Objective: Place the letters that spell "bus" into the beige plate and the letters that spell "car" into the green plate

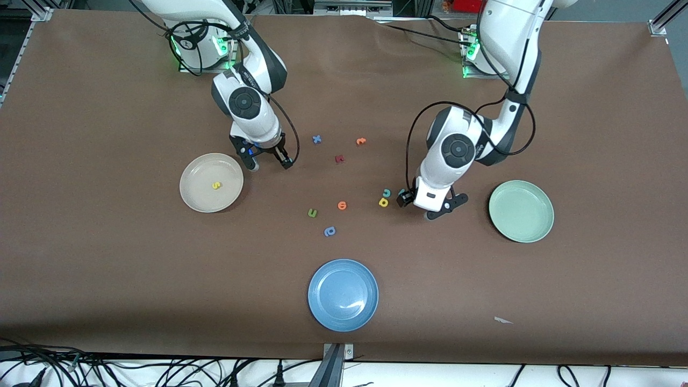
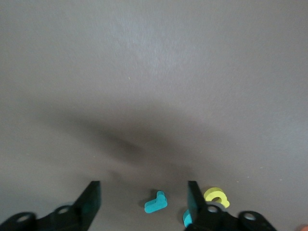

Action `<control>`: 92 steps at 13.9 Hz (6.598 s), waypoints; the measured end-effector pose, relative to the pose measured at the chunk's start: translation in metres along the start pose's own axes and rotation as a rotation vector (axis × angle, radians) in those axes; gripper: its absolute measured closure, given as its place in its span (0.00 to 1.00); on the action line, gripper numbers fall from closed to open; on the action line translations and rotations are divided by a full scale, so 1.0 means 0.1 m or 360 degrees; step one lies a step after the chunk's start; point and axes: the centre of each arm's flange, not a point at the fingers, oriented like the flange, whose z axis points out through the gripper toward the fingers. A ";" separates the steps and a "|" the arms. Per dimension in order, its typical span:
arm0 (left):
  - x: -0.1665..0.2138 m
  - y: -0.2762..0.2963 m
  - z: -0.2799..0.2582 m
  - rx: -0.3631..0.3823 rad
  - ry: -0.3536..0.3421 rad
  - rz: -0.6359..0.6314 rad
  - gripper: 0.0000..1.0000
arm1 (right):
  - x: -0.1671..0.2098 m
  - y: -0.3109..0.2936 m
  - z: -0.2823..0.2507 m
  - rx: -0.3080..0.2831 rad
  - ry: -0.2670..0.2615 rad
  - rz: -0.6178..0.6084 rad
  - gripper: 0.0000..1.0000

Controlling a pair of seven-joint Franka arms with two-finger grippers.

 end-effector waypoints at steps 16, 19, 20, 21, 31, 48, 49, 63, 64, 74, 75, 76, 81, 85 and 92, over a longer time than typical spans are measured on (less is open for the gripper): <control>-0.27 0.11 0.40 0.0052 -0.0003 -0.0186 0.47 | 0.06 0.02 0.43 0.0115 0.0005 0.0017 0.36; -0.27 0.12 0.38 0.0046 0.0000 -0.0193 0.57 | 0.06 0.01 0.41 0.0131 0.0005 0.0015 0.45; -0.27 0.13 0.38 0.0045 0.0001 -0.0200 0.57 | 0.05 0.01 0.41 0.0131 0.0005 0.0012 0.45; -0.28 0.14 0.38 0.0044 0.0001 -0.0204 0.62 | 0.05 0.01 0.41 0.0132 0.0007 0.0007 0.45; -0.13 0.16 0.25 0.0009 0.0028 -0.0237 0.96 | -0.01 0.01 0.42 0.0136 0.0016 -0.0024 0.45; -0.37 0.58 0.33 -0.0061 -0.0042 -0.0443 0.07 | 0.72 0.08 -0.31 -0.0018 0.0136 -0.0281 0.62; -0.36 0.59 0.36 -0.0057 -0.0042 -0.0474 0.01 | 0.96 0.13 -0.41 -0.0040 0.0148 -0.0333 0.62; -0.43 0.61 0.48 -0.0027 -0.0051 -0.0787 0.02 | 2.06 0.54 -0.01 -0.0271 0.0109 -0.0558 0.32; -0.43 0.61 0.47 -0.0028 -0.0051 -0.0788 0.02 | 2.04 0.53 -0.08 -0.0280 0.0097 -0.0555 0.21; -0.45 0.65 0.45 0.0006 0.0038 0.0005 0.01 | 0.88 0.23 -0.25 -0.0073 -0.0038 -0.0375 0.06; -0.47 0.65 0.45 0.0015 0.0028 0.0086 0.01 | 0.76 0.23 -0.14 -0.0035 -0.0028 -0.0342 0.07; -0.51 0.65 0.48 0.0039 0.0004 0.0181 0.01 | 0.64 0.27 -0.02 0.0008 -0.0019 -0.0318 0.07; -0.57 0.56 0.50 0.0171 -0.0149 0.0611 0.06 | 0.42 0.57 0.37 0.0064 -0.0005 -0.0286 0.11; -0.45 0.62 0.36 0.0130 -0.0133 0.0637 0.11 | 0.25 0.57 0.40 0.0057 -0.0012 -0.0281 0.29; -0.43 0.64 0.35 0.0125 -0.0145 0.0705 0.27 | 0.25 0.56 0.41 0.0077 -0.0009 -0.0278 0.60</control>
